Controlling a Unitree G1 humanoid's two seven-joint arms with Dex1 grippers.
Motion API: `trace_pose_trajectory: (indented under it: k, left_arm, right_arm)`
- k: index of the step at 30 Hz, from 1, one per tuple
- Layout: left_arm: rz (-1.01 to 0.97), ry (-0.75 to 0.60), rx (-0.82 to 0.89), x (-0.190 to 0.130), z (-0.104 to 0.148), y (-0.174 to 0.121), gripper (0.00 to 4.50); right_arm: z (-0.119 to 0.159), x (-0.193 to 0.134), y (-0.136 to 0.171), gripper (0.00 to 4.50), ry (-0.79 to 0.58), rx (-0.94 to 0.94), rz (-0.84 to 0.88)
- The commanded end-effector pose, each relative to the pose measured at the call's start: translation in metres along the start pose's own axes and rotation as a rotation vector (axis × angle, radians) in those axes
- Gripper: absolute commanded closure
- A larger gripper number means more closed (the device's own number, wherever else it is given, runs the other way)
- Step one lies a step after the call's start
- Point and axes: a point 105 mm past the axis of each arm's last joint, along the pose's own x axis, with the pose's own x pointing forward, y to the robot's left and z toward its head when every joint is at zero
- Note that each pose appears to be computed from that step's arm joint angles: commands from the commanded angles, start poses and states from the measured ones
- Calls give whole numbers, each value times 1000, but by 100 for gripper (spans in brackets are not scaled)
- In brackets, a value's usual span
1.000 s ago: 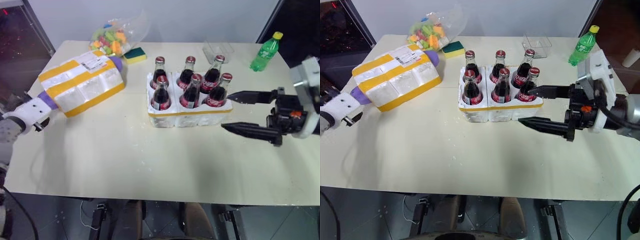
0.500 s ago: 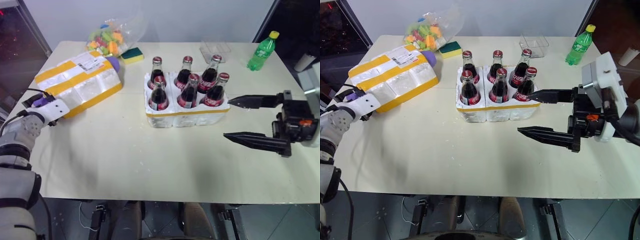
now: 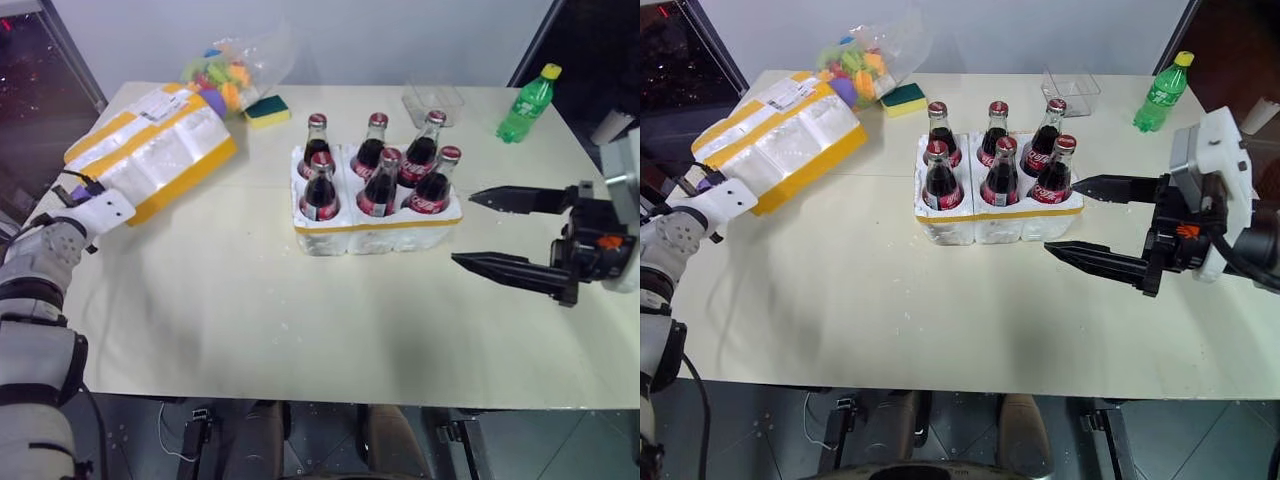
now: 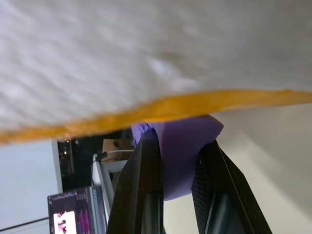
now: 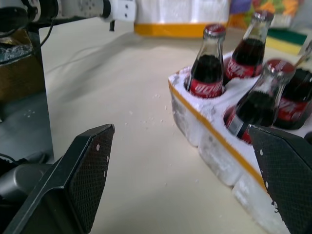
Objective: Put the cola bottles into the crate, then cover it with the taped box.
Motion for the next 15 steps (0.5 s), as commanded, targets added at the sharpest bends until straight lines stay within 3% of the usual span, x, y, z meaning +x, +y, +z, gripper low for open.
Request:
trace_pose_trajectory:
  k: [1, 6, 10, 15]
  left_arm:
    - [82, -88, -20, -4, 20, 43, 428]
    - [173, -363, -58, -29, 89, 109, 428]
    - [162, -494, -51, -53, 129, 125, 428]
    - [74, -696, 33, -107, 202, 128, 428]
  right_arm:
    - [10, -8, 1, 0, -17, -54, -15]
    - [4, -5, -4, 0, -14, -54, -42]
    - [1, -1, -5, 0, -16, -54, -41]
    - [0, 3, -15, 0, -36, -45, -63]
